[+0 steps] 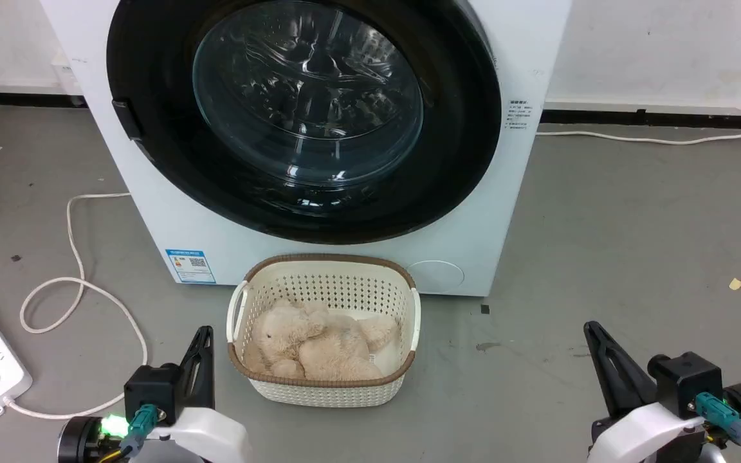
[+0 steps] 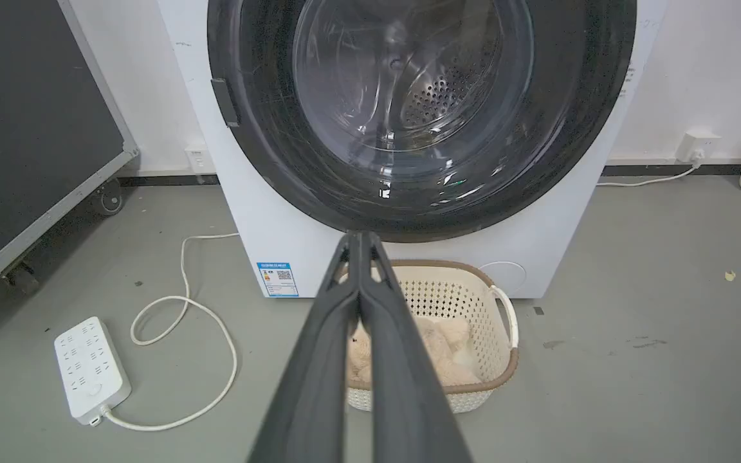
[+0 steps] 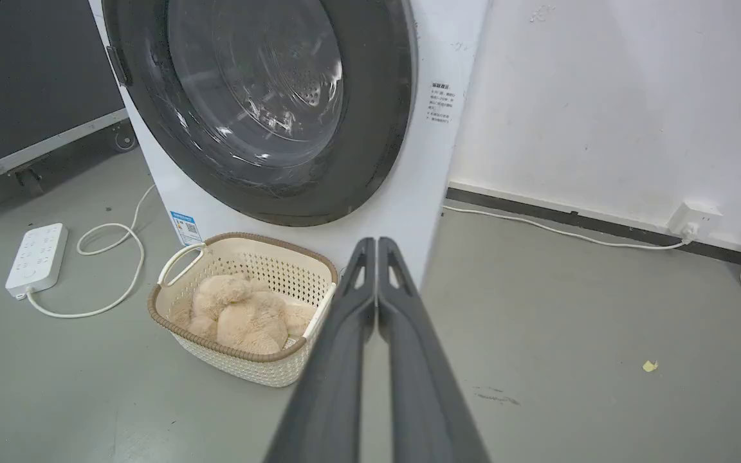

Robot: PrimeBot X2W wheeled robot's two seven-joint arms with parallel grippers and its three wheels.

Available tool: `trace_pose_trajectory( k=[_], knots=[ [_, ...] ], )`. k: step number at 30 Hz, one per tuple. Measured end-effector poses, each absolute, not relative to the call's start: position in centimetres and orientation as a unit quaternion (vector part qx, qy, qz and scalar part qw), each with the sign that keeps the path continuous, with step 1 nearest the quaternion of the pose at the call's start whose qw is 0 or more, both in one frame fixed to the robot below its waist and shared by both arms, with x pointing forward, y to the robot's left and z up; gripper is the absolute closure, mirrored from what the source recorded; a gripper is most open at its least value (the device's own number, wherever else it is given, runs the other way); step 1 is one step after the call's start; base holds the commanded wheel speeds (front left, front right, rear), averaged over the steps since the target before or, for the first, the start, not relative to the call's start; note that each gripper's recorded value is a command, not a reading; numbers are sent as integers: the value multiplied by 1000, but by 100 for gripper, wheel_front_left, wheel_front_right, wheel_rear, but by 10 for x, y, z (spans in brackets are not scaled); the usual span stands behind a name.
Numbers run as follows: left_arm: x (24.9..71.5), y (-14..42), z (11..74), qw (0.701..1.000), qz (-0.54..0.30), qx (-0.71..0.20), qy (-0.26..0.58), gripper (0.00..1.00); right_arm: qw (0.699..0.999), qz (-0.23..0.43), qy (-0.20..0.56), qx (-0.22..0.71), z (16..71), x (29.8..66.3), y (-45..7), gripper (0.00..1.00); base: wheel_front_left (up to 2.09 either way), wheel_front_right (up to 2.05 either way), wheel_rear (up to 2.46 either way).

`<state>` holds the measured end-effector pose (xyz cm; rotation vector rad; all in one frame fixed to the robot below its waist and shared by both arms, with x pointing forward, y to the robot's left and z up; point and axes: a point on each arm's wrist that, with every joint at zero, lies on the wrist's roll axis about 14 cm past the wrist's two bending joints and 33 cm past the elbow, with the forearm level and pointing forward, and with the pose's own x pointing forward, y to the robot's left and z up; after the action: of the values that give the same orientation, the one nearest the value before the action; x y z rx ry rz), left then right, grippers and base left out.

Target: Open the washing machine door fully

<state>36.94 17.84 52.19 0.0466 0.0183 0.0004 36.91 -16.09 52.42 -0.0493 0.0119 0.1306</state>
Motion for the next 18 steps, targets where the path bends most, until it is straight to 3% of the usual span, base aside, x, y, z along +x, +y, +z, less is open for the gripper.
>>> trace_pose_trajectory(
  k=[18],
  knots=[
    [369, 178, 522, 1000, 0, 23, 9, 100, 998, 65, 6, -25, 524, 369, -161, 100, 0, 0, 0]
  ],
)
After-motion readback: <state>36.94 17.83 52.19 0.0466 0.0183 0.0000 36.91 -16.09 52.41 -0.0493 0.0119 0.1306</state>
